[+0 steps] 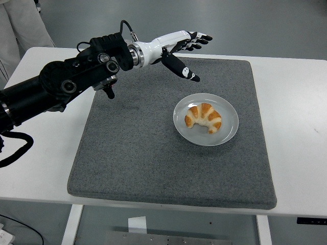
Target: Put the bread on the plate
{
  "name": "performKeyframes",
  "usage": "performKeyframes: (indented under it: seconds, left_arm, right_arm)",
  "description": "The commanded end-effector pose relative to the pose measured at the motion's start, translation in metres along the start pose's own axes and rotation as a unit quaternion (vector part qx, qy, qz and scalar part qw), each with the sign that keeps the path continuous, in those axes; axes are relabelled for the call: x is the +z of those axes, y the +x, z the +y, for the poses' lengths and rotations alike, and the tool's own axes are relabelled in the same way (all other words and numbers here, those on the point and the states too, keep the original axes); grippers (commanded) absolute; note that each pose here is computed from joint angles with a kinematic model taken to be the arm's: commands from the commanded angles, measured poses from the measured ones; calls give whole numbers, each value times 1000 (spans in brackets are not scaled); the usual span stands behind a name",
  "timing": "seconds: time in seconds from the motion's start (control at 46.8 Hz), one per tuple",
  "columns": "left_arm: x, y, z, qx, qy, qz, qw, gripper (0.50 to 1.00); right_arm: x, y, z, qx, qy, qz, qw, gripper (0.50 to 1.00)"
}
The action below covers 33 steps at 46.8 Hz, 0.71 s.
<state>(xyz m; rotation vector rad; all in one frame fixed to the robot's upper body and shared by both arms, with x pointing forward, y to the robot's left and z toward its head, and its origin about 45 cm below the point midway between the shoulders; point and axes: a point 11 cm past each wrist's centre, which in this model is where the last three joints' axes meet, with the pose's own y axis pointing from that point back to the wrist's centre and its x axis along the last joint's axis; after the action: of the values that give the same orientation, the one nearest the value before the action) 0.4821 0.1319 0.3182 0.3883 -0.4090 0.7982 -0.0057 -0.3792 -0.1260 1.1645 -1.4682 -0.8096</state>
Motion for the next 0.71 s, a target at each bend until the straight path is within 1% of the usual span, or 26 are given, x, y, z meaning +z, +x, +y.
performKeyframes:
  seconds: [0.0, 0.064, 0.171, 0.278, 0.385, 0.513, 0.684]
  left_arm:
    - [-5, 18, 9, 20, 3, 35, 999, 1000]
    - [-8, 35, 18, 41, 3, 65, 997, 1000]
    - [-5, 64, 33, 75, -9, 105, 992, 1000]
    - [-5, 83, 45, 98, -16, 115, 988, 1000]
    - [-6, 96, 54, 115, -25, 135, 984, 1000]
    - [-4, 104, 59, 127, -38, 170, 976, 1000]
    - [-8, 117, 69, 146, -49, 236, 959, 1000]
  right_arm:
    - [0, 0, 0, 0, 0, 0, 1000, 932]
    - [0, 0, 0, 0, 0, 0, 1000, 932]
    - [0, 0, 0, 0, 0, 0, 1000, 932]
    - [0, 0, 0, 0, 0, 0, 1000, 932]
    - [0, 0, 0, 0, 0, 0, 1000, 932]
    - [0, 0, 0, 0, 0, 0, 1000, 932]
    - [0, 0, 0, 0, 0, 0, 1000, 932]
